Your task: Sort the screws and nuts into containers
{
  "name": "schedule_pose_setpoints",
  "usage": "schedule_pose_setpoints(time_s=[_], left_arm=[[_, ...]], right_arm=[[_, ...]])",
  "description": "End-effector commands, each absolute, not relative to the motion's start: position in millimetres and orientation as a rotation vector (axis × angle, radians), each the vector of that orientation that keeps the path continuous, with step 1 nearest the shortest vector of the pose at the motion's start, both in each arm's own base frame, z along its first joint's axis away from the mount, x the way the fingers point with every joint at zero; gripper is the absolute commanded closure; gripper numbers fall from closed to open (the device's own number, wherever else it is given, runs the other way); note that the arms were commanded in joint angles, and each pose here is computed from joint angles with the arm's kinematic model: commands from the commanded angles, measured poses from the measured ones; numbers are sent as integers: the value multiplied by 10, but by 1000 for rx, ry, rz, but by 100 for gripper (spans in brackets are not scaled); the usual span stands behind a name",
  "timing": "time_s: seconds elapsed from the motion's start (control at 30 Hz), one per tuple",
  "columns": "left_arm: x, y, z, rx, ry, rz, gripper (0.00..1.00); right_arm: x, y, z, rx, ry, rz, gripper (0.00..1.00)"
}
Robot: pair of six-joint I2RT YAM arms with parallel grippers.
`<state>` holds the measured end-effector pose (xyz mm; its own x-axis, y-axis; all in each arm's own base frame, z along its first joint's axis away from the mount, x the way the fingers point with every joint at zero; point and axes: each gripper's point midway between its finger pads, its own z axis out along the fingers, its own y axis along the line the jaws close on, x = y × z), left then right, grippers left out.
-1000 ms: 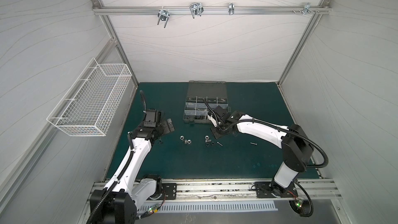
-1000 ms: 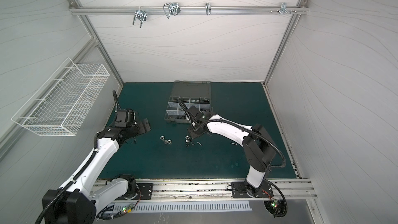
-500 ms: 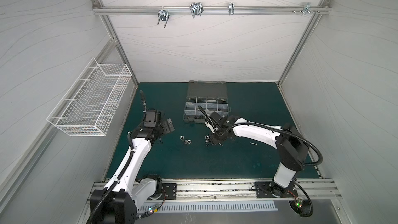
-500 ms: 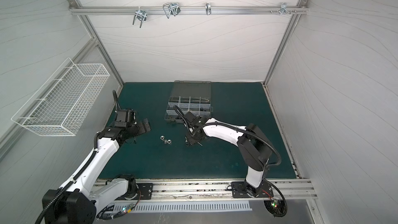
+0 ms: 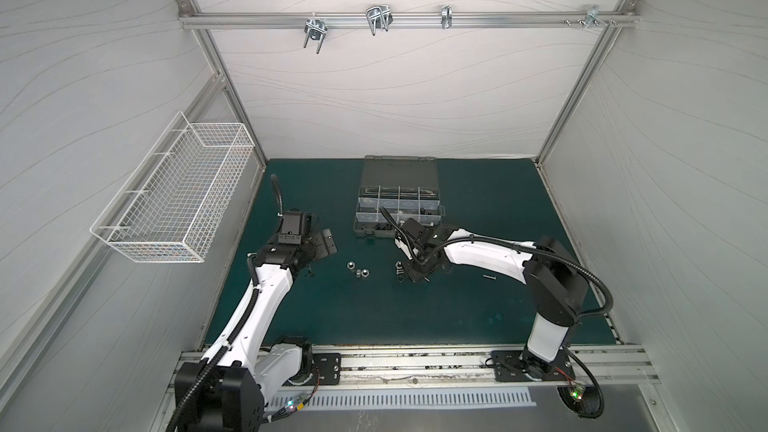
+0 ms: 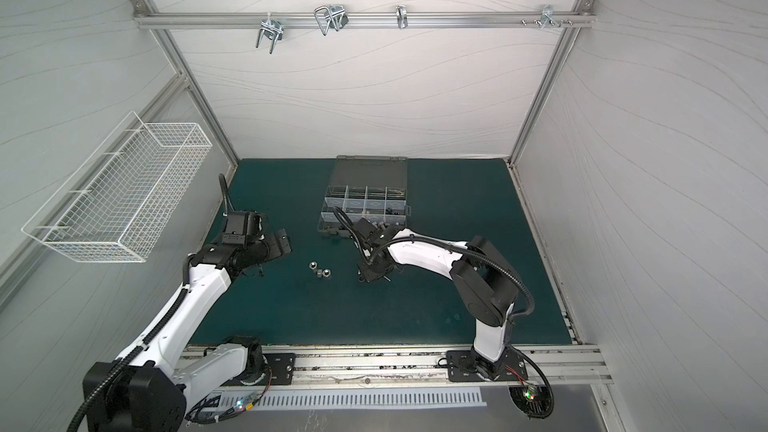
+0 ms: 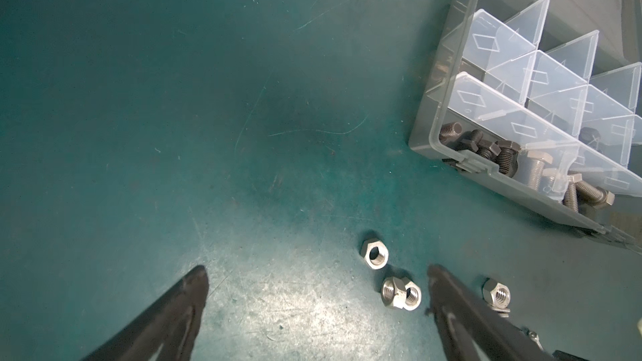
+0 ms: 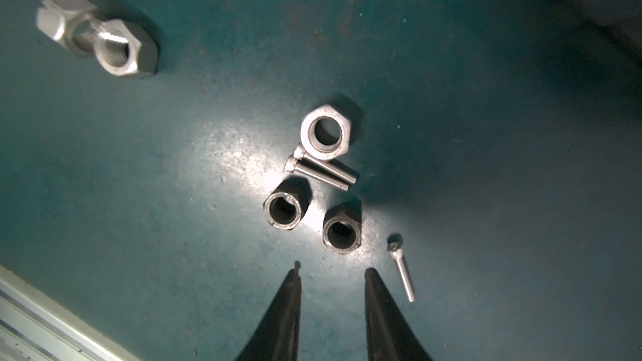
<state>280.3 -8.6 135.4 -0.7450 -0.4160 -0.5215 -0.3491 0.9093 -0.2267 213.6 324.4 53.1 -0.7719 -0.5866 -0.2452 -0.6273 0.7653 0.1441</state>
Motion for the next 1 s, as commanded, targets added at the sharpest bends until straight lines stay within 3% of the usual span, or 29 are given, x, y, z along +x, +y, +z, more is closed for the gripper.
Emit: schedule_pose_setpoints(time_s=[0.0,0.73,0.97], left_arm=[[2904,-80,1535,-558,2438,-172,1],[2910,-90,1517,-558,2447,-179,1],[2908,-89,1513,-559,2449,-177,1]], right_arm=[[2052,3223,402,-982,2823,301,67],[2062,3137,-3,-1018,2883,177,65],[2078,3078,-70,-1026,2890,117,69]])
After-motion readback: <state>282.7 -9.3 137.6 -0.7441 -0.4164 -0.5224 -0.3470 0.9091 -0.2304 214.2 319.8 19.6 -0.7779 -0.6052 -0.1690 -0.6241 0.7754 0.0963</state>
